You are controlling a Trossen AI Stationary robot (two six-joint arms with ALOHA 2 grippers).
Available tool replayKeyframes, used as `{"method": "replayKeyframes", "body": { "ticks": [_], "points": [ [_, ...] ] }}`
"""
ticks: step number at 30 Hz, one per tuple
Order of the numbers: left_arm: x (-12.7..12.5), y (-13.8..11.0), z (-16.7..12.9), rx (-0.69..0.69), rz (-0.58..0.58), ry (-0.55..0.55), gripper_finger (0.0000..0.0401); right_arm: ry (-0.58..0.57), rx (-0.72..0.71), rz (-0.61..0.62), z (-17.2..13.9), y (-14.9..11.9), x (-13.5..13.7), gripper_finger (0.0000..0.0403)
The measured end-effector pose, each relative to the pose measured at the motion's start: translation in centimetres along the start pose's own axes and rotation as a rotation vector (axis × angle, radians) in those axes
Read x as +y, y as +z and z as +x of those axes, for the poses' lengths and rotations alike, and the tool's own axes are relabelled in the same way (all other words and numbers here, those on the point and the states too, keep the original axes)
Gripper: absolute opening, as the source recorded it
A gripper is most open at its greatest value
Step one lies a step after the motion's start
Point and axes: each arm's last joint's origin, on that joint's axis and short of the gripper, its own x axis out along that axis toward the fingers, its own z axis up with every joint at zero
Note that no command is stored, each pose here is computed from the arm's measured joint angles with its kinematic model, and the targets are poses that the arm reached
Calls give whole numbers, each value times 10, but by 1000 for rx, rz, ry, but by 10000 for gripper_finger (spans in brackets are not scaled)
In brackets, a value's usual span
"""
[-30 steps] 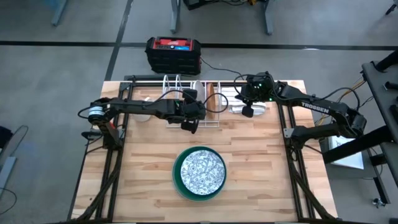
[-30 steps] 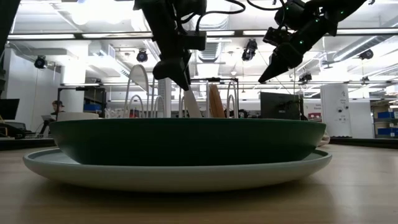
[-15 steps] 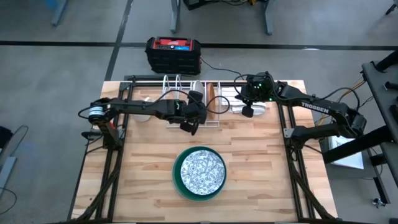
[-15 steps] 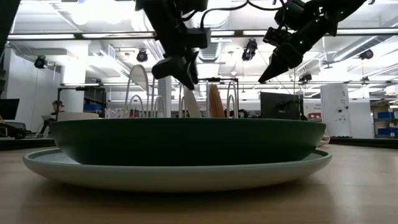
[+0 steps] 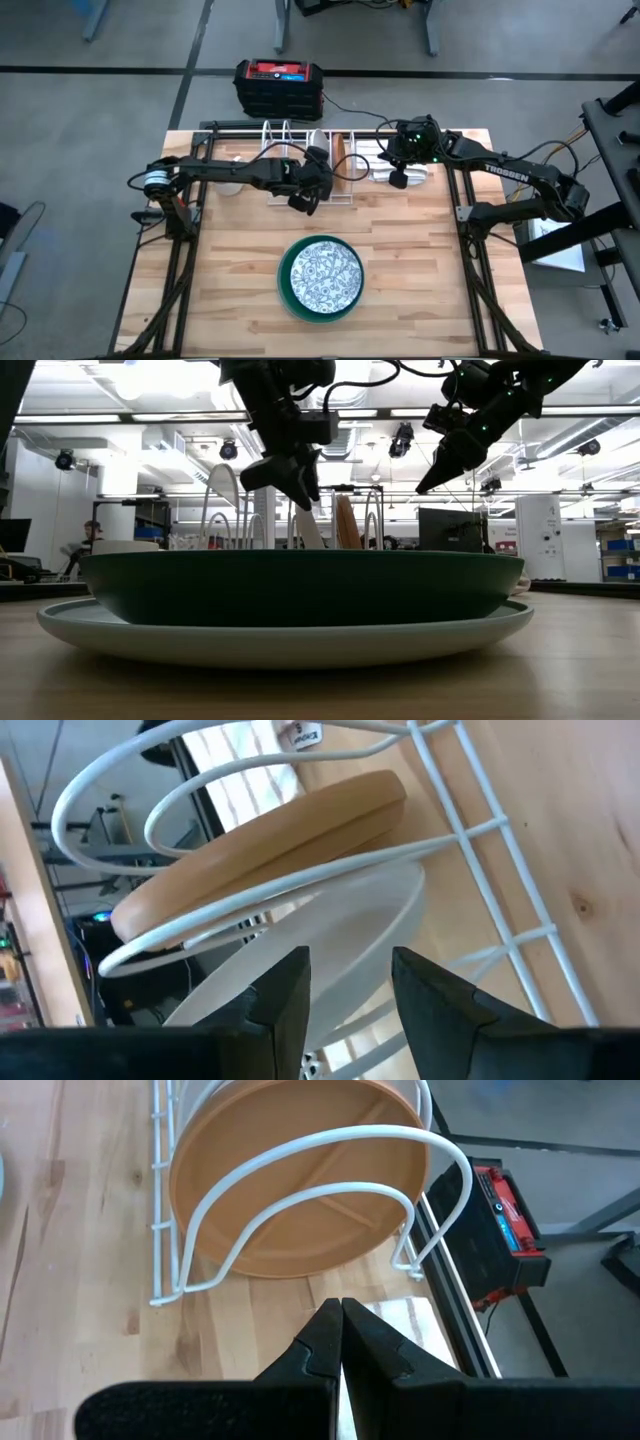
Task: Sort dishes
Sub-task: Put the white plate into the dishwasher rack
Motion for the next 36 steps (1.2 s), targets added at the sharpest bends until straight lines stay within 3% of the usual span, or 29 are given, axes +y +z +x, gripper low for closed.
{"method": "replayKeyframes", "body": {
  "ticks": [10, 19, 30, 36],
  "points": [
    [1, -1, 1, 0, 175, -4, 133, 0, 1, 4, 0, 0, 0, 0],
    [-2, -4, 14, 28, 151, -40, 123, 0, 1, 3, 0, 0, 0, 0],
    [-8, -2, 27, 70, 205, -49, 116, 1, 3, -6, 0, -1, 0, 0],
    [10, 6, 13, 53, 179, -19, 116, 1, 3, -15, 0, -1, 0, 0]
  ]
}}
